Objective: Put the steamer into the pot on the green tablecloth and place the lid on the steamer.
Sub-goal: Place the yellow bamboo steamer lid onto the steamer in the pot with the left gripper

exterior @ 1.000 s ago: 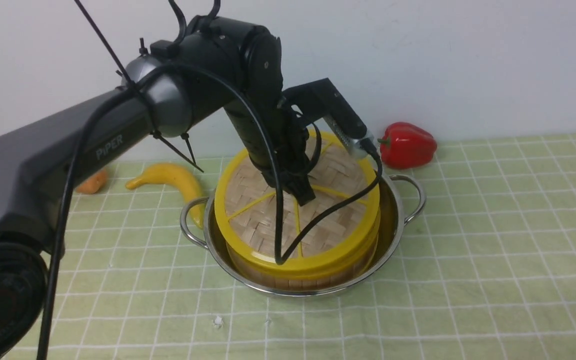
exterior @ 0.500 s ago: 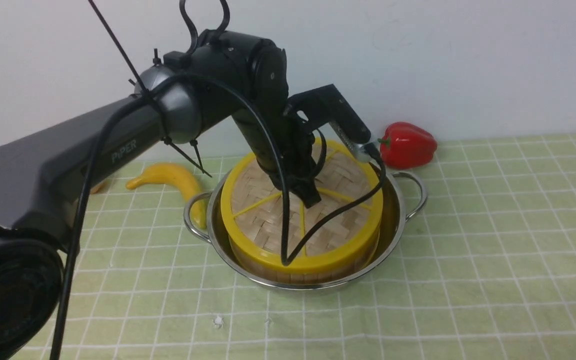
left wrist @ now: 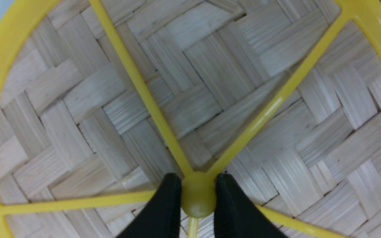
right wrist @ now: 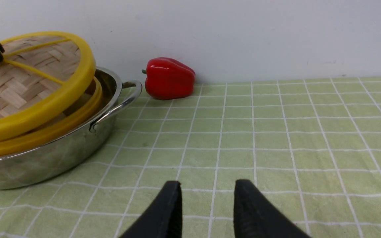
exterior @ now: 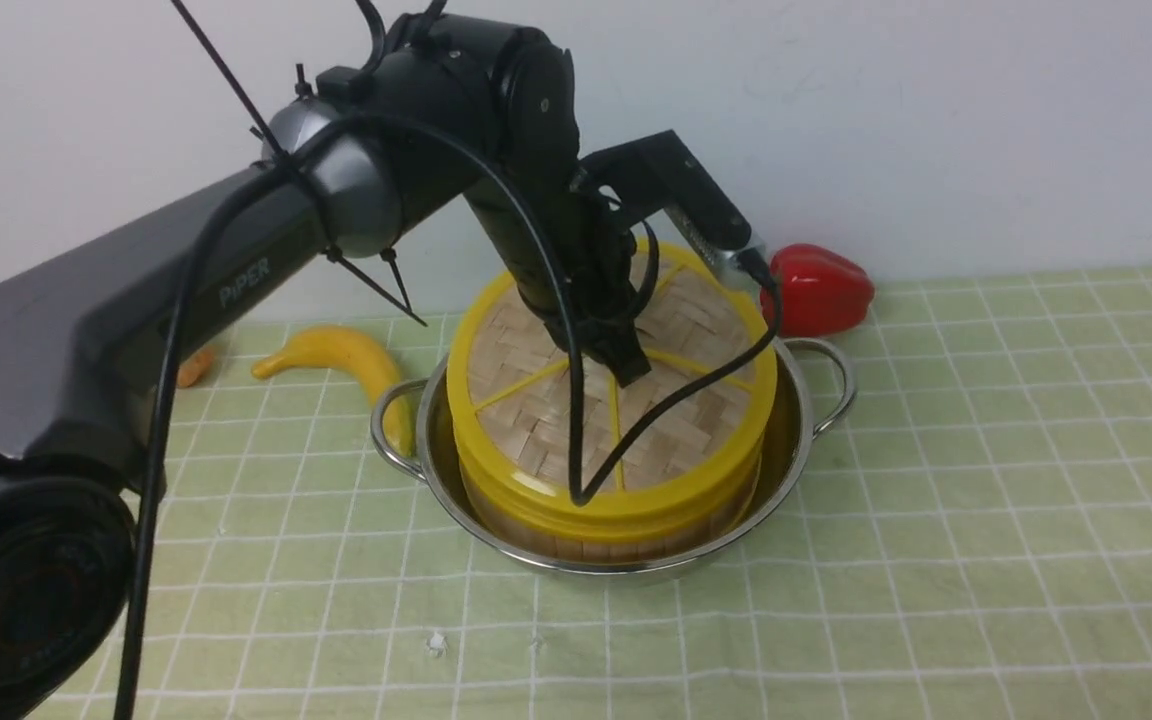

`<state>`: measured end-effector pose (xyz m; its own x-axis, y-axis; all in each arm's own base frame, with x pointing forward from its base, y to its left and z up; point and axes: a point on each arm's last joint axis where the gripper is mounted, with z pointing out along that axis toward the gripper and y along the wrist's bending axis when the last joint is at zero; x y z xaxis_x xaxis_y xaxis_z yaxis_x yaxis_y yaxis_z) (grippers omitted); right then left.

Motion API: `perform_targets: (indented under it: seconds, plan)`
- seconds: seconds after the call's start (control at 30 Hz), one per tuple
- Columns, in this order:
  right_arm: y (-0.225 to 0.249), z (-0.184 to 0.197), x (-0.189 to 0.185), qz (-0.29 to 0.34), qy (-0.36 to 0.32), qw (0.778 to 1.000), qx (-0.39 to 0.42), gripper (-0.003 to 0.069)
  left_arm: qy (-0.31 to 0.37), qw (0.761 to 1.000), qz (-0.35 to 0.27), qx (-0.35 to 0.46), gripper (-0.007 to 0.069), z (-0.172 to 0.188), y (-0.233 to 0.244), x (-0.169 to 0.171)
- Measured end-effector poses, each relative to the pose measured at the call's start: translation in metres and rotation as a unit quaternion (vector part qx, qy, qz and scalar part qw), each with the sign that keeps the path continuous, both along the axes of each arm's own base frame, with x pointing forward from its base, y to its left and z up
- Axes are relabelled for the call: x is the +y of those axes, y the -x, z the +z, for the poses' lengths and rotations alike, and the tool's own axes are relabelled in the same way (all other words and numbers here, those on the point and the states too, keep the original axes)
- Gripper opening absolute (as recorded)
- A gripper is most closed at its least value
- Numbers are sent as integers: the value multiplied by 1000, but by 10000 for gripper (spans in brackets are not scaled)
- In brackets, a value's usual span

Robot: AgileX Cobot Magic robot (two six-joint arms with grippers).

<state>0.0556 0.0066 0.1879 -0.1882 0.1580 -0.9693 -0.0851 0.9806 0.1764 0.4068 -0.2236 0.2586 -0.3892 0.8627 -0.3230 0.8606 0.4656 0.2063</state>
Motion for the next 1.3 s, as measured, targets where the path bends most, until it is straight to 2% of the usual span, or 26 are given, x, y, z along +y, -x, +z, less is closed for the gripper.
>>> perform_targets:
  seconds: [0.2,0.7,1.3]
  plan:
    - [0,0,0,0,0,1000,0,242,-14,1000,0,19,116,-22,-6,-2]
    - [0,0,0,-1,-3,1000,0,242,-10,1000,14,23,116,-9,-6,-3]
    - [0,0,0,-1,-3,1000,0,242,-9,1000,17,20,116,-21,-12,-6]
